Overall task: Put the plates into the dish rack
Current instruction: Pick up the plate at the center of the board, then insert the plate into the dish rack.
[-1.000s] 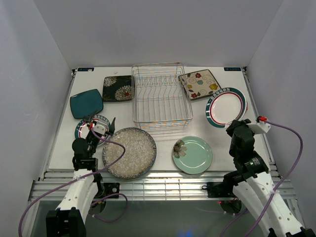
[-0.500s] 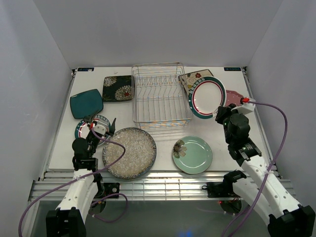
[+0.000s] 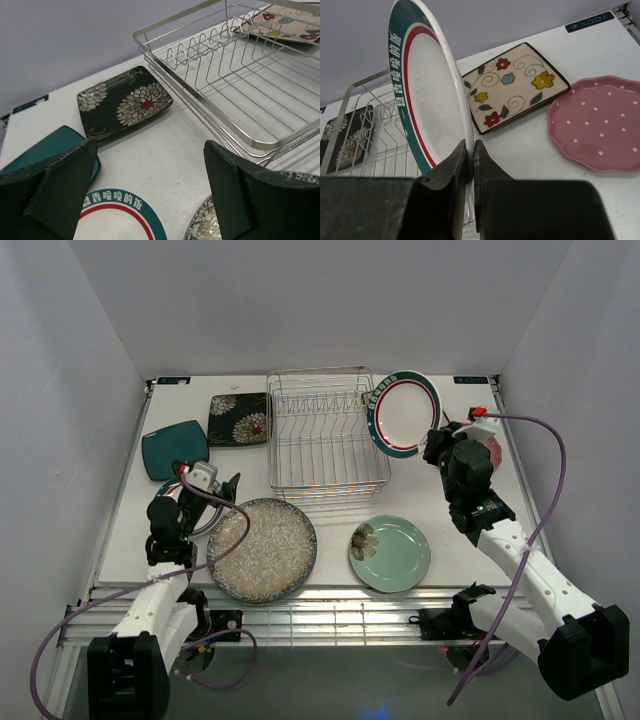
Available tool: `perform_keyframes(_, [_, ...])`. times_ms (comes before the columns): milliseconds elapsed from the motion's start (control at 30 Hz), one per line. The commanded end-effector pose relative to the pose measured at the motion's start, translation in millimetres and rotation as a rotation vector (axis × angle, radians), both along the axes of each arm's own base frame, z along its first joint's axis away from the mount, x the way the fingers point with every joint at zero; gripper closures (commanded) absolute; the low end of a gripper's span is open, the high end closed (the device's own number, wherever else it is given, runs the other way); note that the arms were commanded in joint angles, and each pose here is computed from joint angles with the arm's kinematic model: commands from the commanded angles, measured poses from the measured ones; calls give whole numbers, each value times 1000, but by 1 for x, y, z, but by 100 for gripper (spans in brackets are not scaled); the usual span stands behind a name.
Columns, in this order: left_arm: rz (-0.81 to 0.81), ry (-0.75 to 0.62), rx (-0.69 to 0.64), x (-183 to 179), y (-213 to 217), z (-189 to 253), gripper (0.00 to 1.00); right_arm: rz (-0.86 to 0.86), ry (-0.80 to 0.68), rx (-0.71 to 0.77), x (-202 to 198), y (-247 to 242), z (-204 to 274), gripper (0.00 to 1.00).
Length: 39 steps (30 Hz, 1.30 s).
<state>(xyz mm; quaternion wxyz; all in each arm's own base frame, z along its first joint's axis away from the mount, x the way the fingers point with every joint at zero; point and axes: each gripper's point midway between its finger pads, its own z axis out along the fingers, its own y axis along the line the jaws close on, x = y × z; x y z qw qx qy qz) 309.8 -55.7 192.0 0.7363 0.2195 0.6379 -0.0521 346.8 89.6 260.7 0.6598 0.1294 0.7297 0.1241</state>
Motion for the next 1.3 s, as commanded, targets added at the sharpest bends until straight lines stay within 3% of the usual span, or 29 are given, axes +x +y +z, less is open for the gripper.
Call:
perform_keyframes(0, [-16,100,-109,20,-5,15,2,-15,-214,69,13,5,80,92])
perform_keyframes(300, [-11,309,-234,64,-10,48,2,-69,-199,-1,43,11,81,92])
perform_keyframes(333, [-10,398,-241,70,-11,30,2,-72,-198,-7,46,12,81,92])
perform_keyframes(400, [-20,417,-260,85,-14,48,2,-78,-191,-18,55,16,81,92])
perform_keyframes(567, [63,580,-271,111,-25,30,2,-119,-183,-57,72,25,84,92])
perform_keyframes(767, [77,631,-241,127,-50,30,2,-167,-153,-138,102,39,82,92])
perform_keyframes(900, [69,737,-228,141,-65,3,2,-187,-119,-190,120,51,68,92])
perform_keyframes(1267, [93,792,-231,172,-77,-20,2,-260,-85,-283,145,70,64,92])
